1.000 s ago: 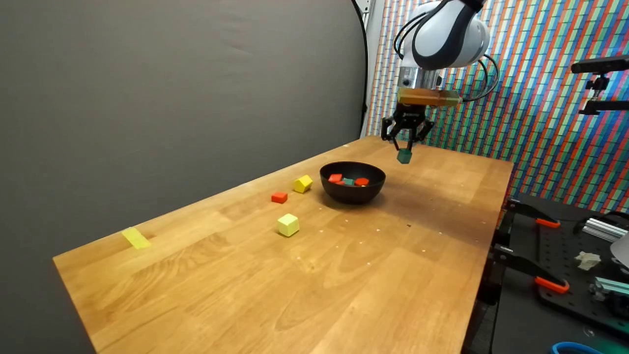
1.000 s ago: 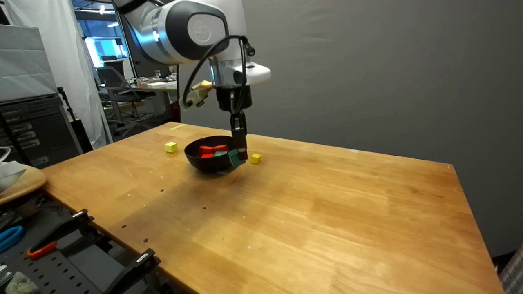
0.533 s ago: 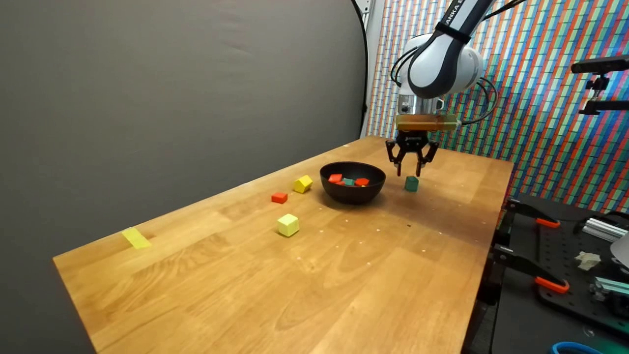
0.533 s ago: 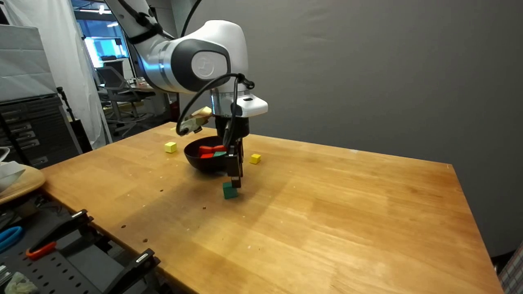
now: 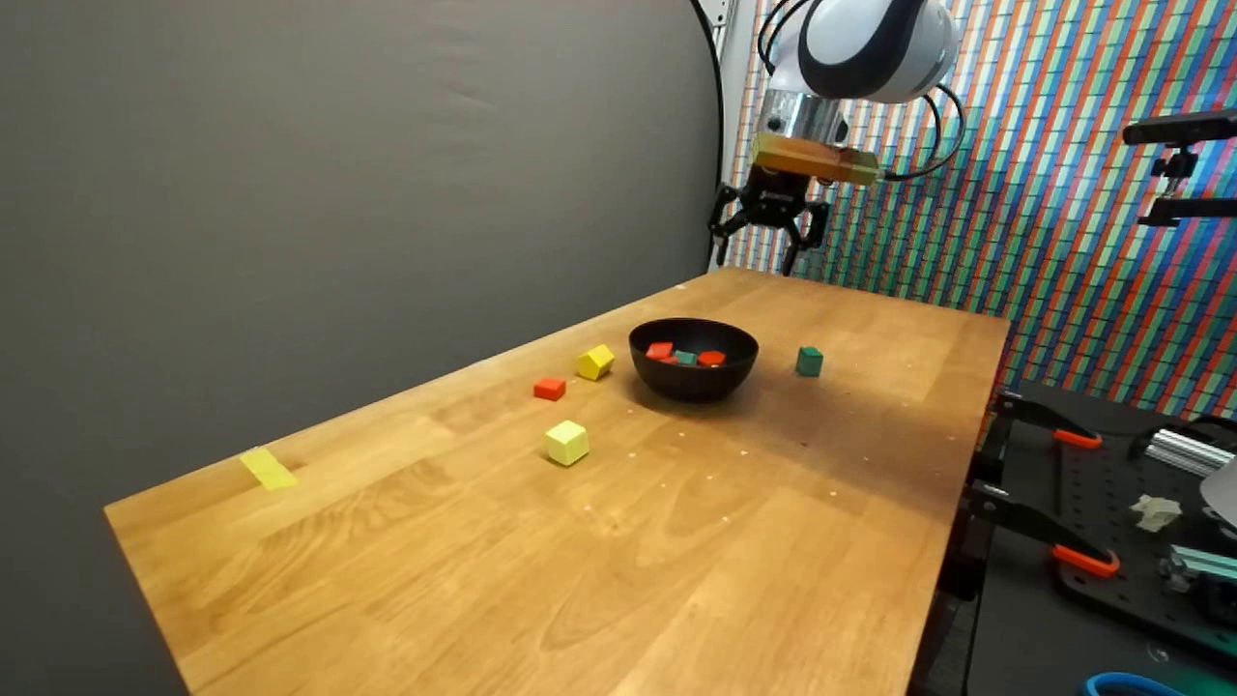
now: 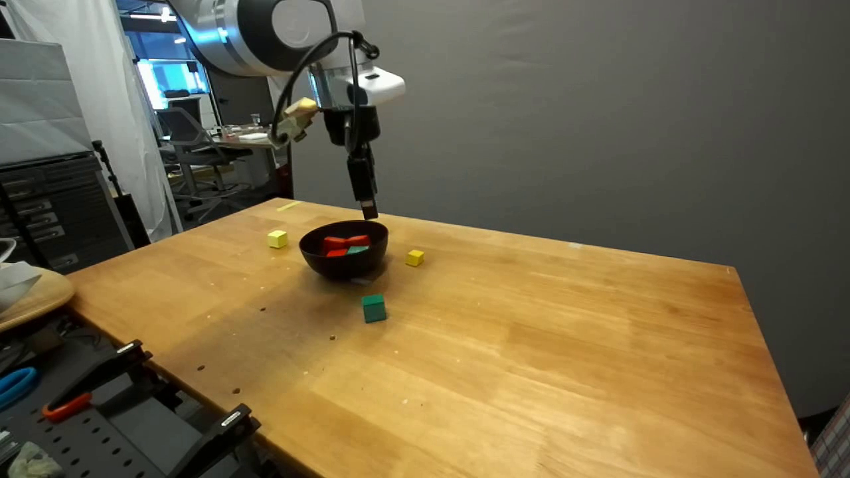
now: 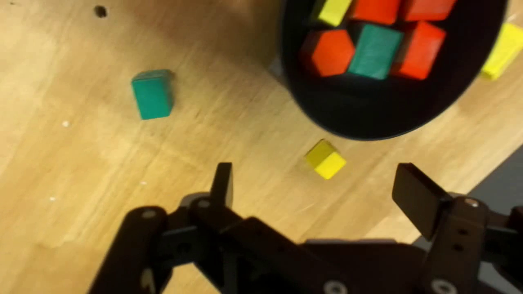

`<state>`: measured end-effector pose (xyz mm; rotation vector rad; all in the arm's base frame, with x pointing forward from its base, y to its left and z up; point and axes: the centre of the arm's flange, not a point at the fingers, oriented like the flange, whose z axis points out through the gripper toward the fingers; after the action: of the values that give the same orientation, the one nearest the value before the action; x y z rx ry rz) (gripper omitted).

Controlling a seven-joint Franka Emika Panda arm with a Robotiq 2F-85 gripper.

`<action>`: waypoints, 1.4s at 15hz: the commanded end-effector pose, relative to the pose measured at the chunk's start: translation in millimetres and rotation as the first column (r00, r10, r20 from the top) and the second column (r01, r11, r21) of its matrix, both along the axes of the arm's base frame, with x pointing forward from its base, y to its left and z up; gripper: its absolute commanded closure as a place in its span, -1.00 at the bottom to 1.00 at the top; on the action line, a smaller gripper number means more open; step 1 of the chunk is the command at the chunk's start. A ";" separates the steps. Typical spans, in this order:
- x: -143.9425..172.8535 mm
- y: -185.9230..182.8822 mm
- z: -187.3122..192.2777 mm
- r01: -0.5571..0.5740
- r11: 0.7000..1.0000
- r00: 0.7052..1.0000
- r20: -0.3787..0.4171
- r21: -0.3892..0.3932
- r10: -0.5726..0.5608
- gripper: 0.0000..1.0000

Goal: Remove the cubes from the bowl

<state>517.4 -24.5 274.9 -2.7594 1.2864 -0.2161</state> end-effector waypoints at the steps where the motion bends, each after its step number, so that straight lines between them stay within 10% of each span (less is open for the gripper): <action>1: 16.5 43.9 8.4 -0.125 0.989 0.992 0.014 0.079 0.124 -0.94; 9: 29.9 71.9 -65.1 -0.193 0.966 0.967 -0.132 0.175 0.217 -0.20; 21: 70.6 97.0 -98.4 -0.243 0.948 0.962 -0.073 0.206 0.263 -0.31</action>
<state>572.0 66.7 179.6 -2.7893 0.9262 0.0958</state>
